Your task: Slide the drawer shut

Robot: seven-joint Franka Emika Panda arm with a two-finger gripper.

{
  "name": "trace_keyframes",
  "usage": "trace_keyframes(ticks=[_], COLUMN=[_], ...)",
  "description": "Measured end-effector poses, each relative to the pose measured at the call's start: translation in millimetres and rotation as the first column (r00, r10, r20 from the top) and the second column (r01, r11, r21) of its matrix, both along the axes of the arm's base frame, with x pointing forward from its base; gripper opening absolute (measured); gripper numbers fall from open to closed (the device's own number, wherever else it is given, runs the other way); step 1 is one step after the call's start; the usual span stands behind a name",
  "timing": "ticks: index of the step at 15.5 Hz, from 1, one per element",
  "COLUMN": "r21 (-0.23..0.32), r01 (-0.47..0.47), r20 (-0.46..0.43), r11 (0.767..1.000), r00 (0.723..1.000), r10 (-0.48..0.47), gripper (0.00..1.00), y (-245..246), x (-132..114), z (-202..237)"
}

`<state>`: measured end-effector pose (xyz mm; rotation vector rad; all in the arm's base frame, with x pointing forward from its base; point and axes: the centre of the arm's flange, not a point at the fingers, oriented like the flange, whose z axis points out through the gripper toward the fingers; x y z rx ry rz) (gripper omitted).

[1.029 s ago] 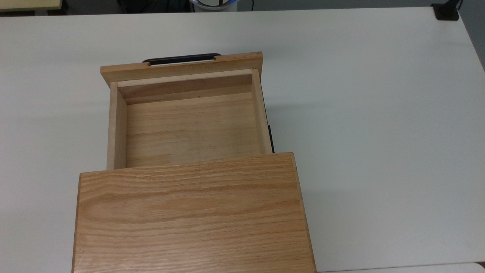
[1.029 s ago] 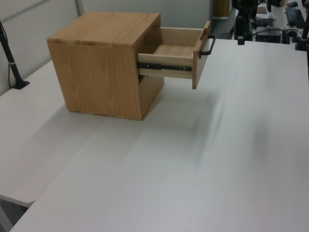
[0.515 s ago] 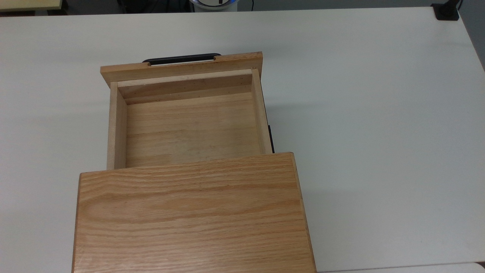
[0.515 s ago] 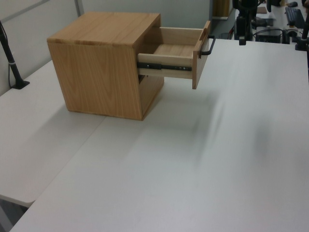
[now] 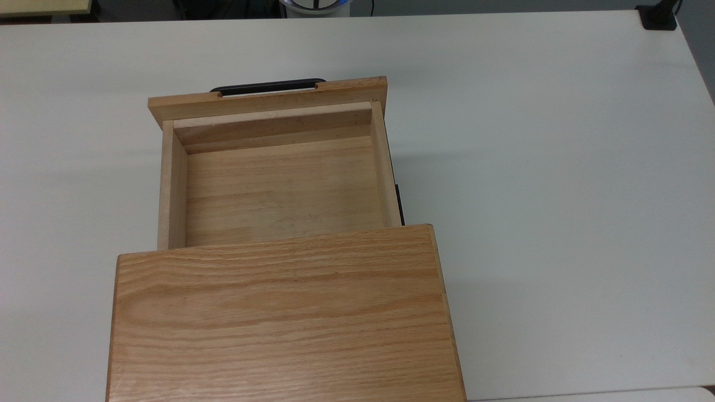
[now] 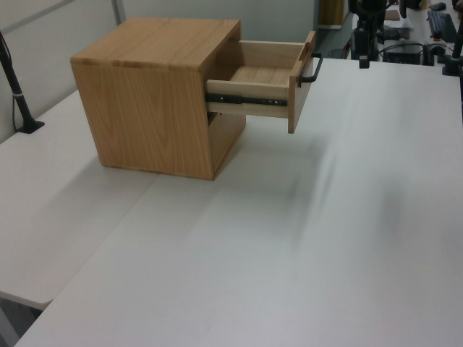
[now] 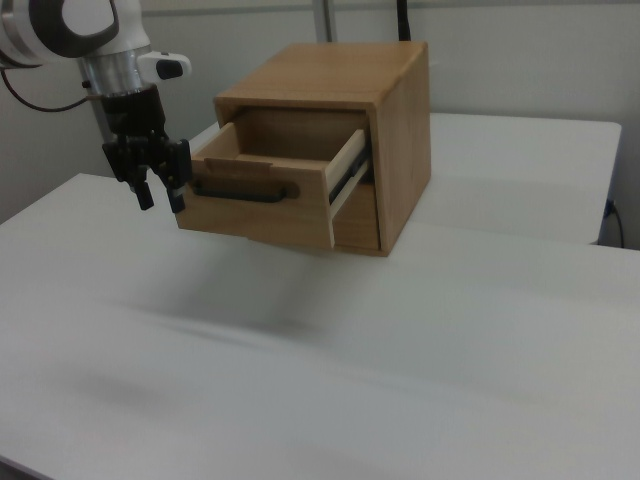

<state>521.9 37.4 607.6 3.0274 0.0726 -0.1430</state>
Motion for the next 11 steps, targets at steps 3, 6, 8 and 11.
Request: trace_keyframes(ticks=[3,6,8,11], r21=[0.002,0.010,0.016,0.015], r01=[-0.024,-0.083,-0.117,-0.128], r20=[-0.005,-0.022,-0.013,0.050], r11=[1.000,0.997,0.993,0.992], r00=[1.000,0.996,0.993,0.991], r10=[0.024,0.083,0.117,0.127], gripper=[0.32,0.18,0.15,0.11], y=[-0.3,-5.9,-14.2,-25.5], x=[0.5,3.9,13.9,40.8], z=[-0.9,-6.9,-15.7,-35.5])
